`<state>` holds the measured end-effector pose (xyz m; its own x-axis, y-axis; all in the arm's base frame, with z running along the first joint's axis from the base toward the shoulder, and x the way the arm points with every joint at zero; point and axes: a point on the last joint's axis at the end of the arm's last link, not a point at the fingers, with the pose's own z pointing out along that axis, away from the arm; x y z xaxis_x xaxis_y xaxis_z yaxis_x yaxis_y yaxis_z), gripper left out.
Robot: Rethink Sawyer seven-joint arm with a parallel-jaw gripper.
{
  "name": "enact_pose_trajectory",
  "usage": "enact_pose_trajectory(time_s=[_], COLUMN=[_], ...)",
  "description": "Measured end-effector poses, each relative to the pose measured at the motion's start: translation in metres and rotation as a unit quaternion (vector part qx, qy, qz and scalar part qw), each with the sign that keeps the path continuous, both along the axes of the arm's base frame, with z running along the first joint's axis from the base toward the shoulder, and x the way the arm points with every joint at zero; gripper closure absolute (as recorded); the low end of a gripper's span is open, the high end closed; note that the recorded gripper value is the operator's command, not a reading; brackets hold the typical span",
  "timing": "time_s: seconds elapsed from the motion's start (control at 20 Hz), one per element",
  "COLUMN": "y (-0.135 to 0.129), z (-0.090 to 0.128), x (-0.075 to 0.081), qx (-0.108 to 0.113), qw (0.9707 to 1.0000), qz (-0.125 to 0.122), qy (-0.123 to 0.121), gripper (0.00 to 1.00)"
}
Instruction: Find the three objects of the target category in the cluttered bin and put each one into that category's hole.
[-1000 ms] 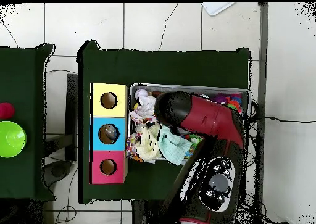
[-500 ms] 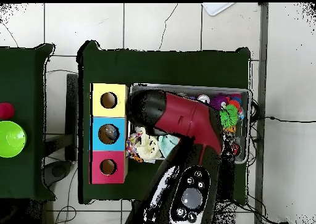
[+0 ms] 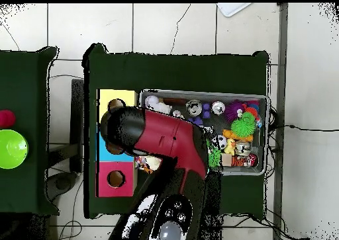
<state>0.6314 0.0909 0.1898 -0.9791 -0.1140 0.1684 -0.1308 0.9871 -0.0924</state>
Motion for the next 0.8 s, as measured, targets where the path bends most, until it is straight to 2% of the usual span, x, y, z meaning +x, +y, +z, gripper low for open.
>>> enact_pose_trajectory(time_s=[0.25, 0.4, 0.55, 0.8], y=[0.025, 0.031, 0.034, 0.035], z=[-0.004, -0.007, -0.012, -0.019], x=[-0.018, -0.025, -0.033, -0.043], qx=[0.004, 0.003, 0.004, 0.006], qw=[0.9991, 0.9983, 0.9972, 0.9963], qz=[-0.041, -0.057, -0.072, -0.081], qy=[0.008, 0.013, 0.021, 0.028], gripper=[1.0, 1.0, 1.0, 1.0])
